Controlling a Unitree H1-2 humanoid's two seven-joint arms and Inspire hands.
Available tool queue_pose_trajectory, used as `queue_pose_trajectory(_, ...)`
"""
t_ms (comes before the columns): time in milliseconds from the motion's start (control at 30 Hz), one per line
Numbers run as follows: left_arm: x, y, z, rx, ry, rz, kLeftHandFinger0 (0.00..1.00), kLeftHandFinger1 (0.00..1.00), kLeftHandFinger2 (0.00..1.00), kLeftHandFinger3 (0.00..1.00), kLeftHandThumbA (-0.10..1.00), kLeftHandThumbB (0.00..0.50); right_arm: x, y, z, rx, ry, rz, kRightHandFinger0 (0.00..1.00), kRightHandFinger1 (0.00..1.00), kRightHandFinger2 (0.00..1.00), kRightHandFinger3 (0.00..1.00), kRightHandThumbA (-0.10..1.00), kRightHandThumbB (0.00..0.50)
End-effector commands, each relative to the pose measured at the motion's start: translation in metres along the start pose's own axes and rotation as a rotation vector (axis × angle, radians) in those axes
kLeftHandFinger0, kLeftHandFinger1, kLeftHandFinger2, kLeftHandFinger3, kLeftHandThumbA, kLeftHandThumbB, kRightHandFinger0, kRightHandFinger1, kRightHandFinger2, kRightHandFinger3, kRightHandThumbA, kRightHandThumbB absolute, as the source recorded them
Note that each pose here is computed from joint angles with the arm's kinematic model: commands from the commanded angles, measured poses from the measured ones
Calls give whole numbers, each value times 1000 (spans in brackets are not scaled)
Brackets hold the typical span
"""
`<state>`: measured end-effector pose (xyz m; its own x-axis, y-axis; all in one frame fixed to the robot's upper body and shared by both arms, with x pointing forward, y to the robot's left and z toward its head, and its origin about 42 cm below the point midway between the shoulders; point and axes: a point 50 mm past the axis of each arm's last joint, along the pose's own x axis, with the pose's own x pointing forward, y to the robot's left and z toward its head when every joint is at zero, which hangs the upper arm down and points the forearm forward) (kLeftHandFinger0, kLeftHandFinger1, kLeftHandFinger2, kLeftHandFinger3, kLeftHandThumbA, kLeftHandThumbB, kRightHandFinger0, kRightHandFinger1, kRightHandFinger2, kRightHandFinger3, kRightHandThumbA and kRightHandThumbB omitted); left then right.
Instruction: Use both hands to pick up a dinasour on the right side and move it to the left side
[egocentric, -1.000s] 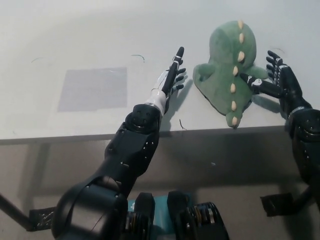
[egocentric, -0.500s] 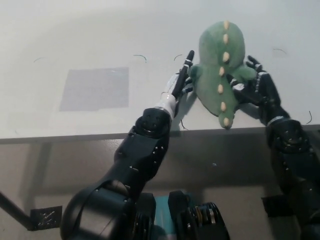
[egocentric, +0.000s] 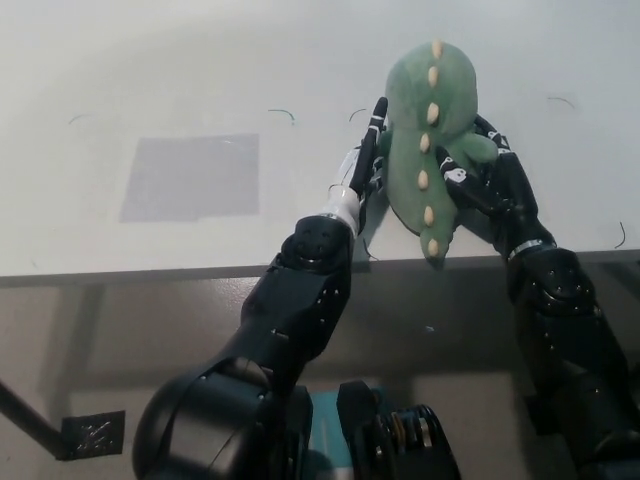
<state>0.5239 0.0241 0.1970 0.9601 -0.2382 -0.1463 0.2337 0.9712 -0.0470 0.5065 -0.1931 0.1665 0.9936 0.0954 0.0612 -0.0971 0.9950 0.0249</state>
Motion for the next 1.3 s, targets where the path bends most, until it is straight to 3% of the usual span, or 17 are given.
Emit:
queue_pose_trajectory(0, 0, -54, 24, -6, -14, -152, 1000, 1000, 1000, 1000, 1000, 361, 7, 27, 16, 40, -73, 96, 1000, 1000, 1000, 1000, 1000, 116)
queue_pose_trajectory(100, 0, -53, 22, -4, -11, -152, 1000, 1000, 1000, 1000, 1000, 357, 7, 27, 15, 36, -77, 98, 1000, 1000, 1000, 1000, 1000, 121)
queue_pose_trajectory(133, 0, -52, 22, -6, -8, -148, 1000, 1000, 1000, 1000, 1000, 353, 6, 28, 13, 26, -71, 95, 1000, 1000, 1000, 1000, 1000, 93)
queue_pose_trajectory(200, 0, -50, 20, 2, -5, -149, 1000, 1000, 1000, 1000, 1000, 354, 5, 30, 12, 6, -65, 92, 1000, 1000, 1000, 1000, 1000, 85)
queue_pose_trajectory(267, -1, -47, 15, 4, -4, -149, 1000, 1000, 1000, 1000, 1000, 373, 4, 32, 9, 15, -49, 85, 1000, 1000, 1000, 1000, 1000, 95)
queue_pose_trajectory(333, -2, -42, 9, 10, -7, -146, 1000, 1000, 1000, 1000, 1000, 369, 3, 36, 5, 2, -40, 86, 1000, 1000, 1000, 1000, 1000, 68)
queue_pose_trajectory(467, -4, -33, -1, 10, 3, -144, 1000, 1000, 1000, 1000, 1000, 397, -1, 47, -3, 8, -17, 84, 1000, 1000, 1000, 1000, 1000, 65)
queue_pose_trajectory(600, -6, -23, -10, 8, 5, -133, 1000, 1000, 1000, 1000, 1000, 397, -4, 58, -10, -7, -10, 86, 1000, 1000, 1000, 1000, 1000, 110)
queue_pose_trajectory(733, -10, 0, -26, -25, 12, -83, 1000, 1000, 1000, 1000, 1000, 354, -8, 84, -19, -7, 5, 129, 1000, 1000, 1000, 1000, 1000, 66)
queue_pose_trajectory(767, -12, 6, -28, -23, 1, -74, 1000, 1000, 1000, 1000, 1000, 341, -9, 90, -20, -6, 17, 140, 1000, 1000, 1000, 1000, 1000, 18)
queue_pose_trajectory(800, -13, 6, -31, -22, -6, -71, 1000, 1000, 1000, 1000, 1000, 338, -10, 90, -21, -12, 24, 148, 1000, 1000, 1000, 1000, 1000, 2)
queue_pose_trajectory(867, -19, 18, -41, -32, -25, -33, 1000, 1000, 1000, 1000, 1000, 352, -14, 104, -23, -5, 45, 193, 1000, 1000, 1000, 1000, 1000, 0)
queue_pose_trajectory(933, -24, 28, -49, -32, -33, -5, 1000, 1000, 1000, 1000, 1000, 315, -20, 117, -26, 51, 60, 208, 1000, 1000, 1000, 1000, 1000, 0)
queue_pose_trajectory(967, -26, 32, -52, -29, -38, 7, 1000, 1000, 1000, 1000, 1000, 330, -22, 122, -27, 70, 57, 219, 1000, 1000, 1000, 1000, 1000, 0)
queue_pose_trajectory(1267, -45, 65, -69, -9, -103, 81, 1000, 1000, 1000, 1000, 1000, 303, -33, 158, -27, 27, 54, 285, 1000, 1000, 1000, 1000, 1000, 0)
